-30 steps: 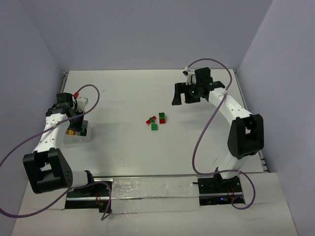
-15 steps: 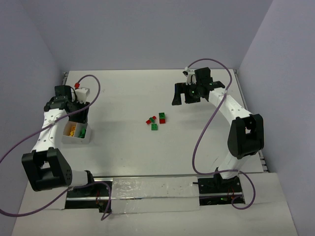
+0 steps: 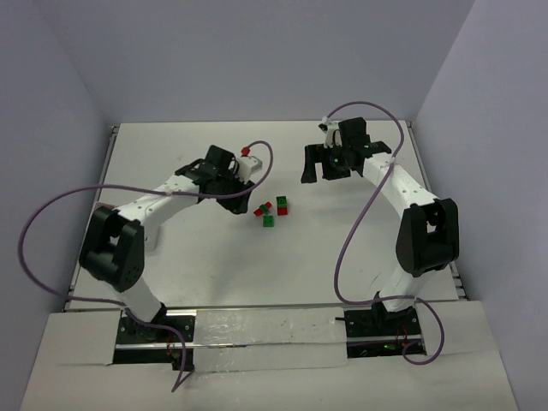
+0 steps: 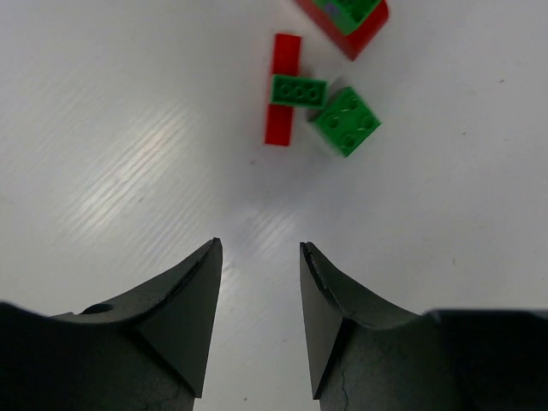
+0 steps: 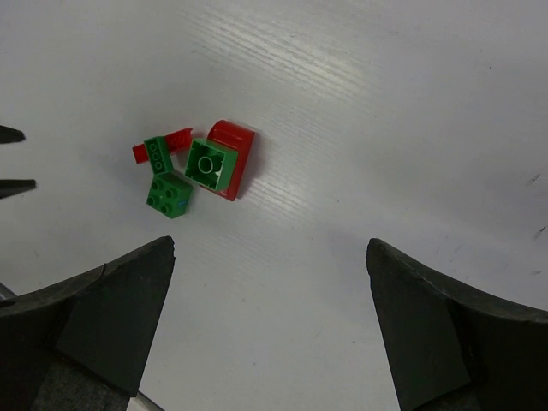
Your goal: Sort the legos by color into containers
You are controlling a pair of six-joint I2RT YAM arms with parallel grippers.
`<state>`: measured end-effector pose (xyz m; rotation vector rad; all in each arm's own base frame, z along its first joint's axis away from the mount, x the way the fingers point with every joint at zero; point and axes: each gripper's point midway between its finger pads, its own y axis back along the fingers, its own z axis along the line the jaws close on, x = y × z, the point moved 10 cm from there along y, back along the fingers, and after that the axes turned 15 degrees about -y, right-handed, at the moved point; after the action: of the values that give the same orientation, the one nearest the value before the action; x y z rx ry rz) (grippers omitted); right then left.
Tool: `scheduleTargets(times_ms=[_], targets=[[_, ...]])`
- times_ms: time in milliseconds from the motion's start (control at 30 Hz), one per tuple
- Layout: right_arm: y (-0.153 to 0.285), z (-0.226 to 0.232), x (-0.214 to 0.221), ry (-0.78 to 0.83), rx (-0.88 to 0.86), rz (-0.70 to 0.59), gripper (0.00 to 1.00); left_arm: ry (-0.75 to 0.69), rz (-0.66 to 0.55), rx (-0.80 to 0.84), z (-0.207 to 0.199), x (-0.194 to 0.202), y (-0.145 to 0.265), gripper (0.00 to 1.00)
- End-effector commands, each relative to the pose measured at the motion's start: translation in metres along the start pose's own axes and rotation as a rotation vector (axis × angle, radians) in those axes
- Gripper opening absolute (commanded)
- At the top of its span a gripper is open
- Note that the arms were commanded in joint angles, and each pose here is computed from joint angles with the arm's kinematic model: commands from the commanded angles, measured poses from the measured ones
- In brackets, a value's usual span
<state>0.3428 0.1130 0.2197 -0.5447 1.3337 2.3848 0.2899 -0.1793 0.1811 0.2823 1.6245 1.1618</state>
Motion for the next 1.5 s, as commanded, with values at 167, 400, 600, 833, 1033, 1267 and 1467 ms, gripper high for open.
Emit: scheduleTargets(times_ms=[167, 400, 600, 833, 1033, 1267, 1467], targets=[[0.007, -0.021, -0.007, -0.037, 0.082, -0.041, 1.00, 0.107, -0.110, -0.003, -0.026, -0.099, -0.049, 0.57], [0.014, -0.050, -0.012, -0.129, 0.125, -0.061, 1.00, 0.297, -0.064, 0.000, -0.054, -0.108, -0.074, 0.84], [0.022, -0.064, -0.015, -0.183, 0.132, -0.081, 1.00, 0.312, -0.015, -0.170, -0.074, -0.116, -0.088, 0.80], [0.025, -0.062, -0.014, -0.184, 0.123, -0.090, 1.00, 0.312, 0.043, -0.334, -0.074, -0.111, -0.102, 0.77], [0.026, -0.062, -0.013, -0.184, 0.121, -0.089, 1.00, 0.321, 0.055, -0.425, -0.067, -0.109, -0.108, 0.83], [0.026, -0.062, -0.013, -0.182, 0.119, -0.089, 1.00, 0.316, 0.077, -0.411, -0.068, -0.108, -0.119, 0.79], [0.025, -0.062, -0.012, -0.182, 0.118, -0.085, 1.00, 0.311, 0.091, -0.395, -0.066, -0.106, -0.125, 0.64]])
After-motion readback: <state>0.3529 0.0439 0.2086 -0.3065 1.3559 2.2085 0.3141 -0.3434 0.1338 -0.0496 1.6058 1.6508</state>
